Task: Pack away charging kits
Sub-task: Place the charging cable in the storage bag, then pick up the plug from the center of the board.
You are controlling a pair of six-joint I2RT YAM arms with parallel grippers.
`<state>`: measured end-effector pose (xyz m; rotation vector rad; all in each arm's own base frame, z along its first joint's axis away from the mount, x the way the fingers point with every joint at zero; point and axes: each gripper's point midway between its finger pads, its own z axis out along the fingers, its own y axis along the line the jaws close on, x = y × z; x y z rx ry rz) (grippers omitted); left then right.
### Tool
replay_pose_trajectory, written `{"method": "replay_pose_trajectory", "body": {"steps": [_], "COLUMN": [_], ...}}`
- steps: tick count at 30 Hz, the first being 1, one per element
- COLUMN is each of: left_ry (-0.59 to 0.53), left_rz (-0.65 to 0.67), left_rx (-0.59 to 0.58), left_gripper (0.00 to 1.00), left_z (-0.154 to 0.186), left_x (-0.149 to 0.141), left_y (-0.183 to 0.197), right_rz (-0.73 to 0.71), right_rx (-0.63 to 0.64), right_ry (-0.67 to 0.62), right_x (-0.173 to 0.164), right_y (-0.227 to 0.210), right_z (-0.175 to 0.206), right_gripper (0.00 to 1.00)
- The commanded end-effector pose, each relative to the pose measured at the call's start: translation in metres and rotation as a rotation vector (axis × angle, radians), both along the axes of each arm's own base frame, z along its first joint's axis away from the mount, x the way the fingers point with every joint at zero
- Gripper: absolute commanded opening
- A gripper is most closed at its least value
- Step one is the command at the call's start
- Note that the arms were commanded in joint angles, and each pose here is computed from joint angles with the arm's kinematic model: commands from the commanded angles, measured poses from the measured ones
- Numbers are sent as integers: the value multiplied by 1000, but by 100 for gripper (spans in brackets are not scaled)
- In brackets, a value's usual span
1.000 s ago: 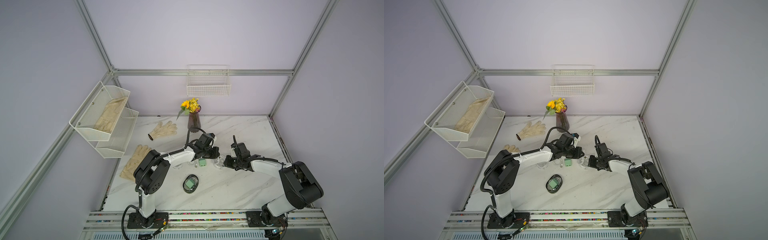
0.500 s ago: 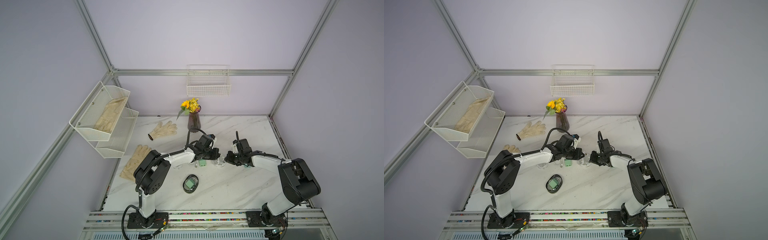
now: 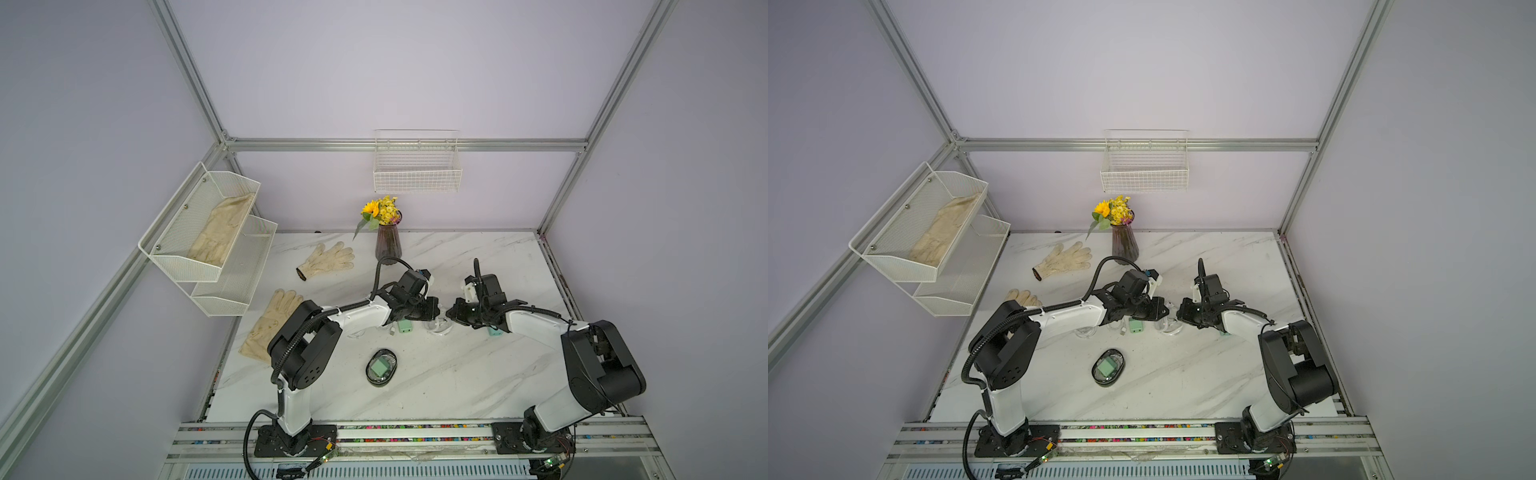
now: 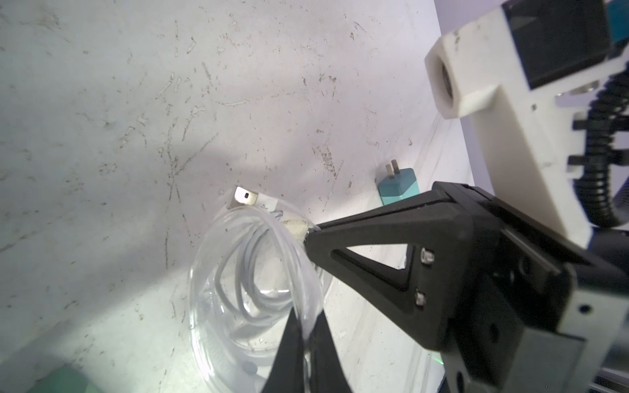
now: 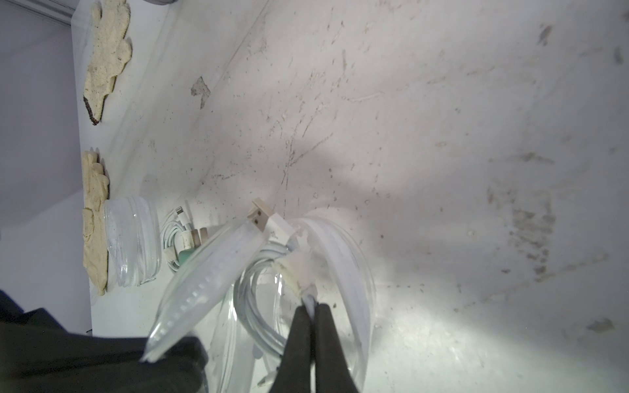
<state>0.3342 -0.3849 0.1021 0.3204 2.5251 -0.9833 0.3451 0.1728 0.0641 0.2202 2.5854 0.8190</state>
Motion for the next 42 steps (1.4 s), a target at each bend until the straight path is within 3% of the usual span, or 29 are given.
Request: {"method": "replay_pose_trajectory", "body": {"steps": [1,13,24,28,36,42], "left_ry": [3,-14,-36,-26,-26,-33], "left_rz": [11,63,62,43,37,42], "left_rx": [-9,-8,-33,-34,13,47], "left_gripper": [0,0,0,0,0,0], "left_z": [2,4,10,8,5,4], "left_x": [-5,3,6,2,-1,2], "left_y": [3,7,-1,-7,-4,-1], "right_rz": [-9,-42,16,23,-19,-190], "right_rx": [29,-72,-24,3,-20,-229], "right_ry": [-27,4,-7,-30,-100,-125], "right_x": [10,-13,-17,-15,-11,-3], "right_y": [4,-19,-7,-4,-12,-61], "right_z": [5,-25,-15,-3,35,53], "right_gripper": [0,0,0,18,39,59]}}
